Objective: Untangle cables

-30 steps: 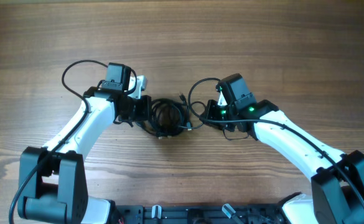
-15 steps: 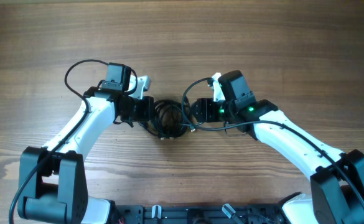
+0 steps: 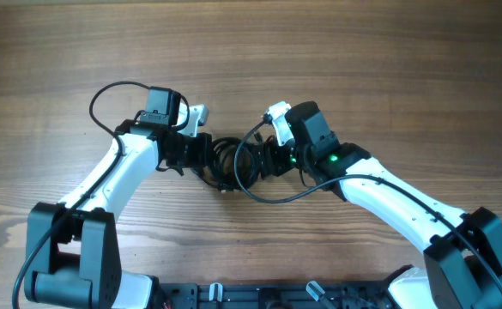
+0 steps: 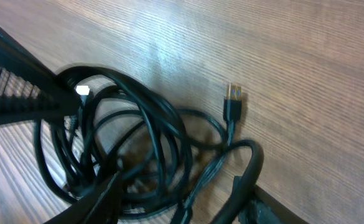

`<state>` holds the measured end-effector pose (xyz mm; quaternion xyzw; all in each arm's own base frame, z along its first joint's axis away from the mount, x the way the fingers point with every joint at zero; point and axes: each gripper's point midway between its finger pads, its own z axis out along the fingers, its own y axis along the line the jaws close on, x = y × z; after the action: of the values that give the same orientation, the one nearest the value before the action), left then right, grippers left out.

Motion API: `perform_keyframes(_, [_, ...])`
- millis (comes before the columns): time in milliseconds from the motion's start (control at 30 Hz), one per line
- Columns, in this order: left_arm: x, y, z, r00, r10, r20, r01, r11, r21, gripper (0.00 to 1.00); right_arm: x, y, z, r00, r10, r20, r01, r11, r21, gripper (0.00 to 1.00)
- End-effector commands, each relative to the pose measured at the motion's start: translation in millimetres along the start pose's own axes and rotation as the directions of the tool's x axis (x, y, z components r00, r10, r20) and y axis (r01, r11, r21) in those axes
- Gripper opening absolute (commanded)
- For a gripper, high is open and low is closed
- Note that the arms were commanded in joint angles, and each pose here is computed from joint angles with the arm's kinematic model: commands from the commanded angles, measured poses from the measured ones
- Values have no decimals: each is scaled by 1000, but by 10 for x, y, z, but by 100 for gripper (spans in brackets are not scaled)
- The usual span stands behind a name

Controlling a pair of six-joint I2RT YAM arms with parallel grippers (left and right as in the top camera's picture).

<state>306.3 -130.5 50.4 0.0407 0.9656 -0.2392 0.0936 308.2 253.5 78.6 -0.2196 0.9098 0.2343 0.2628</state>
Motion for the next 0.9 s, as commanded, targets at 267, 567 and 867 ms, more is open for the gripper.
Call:
perform_keyframes(267, [24,-40,13,1000,23,-9,-23,999,32,6,-100,85,-276,999,18,-40,-18,1000,1,89])
perform_keyframes(567, [24,-41,13,1000,27,-9,-26,999,32,6,-661,321,-584,989,-114,99,118,992,-42,85])
perform_keyframes(867, [78,-179,2,995,100,-24,-96,989,116,13,-380,90,150,987,-158,-26,157,987,-40,68])
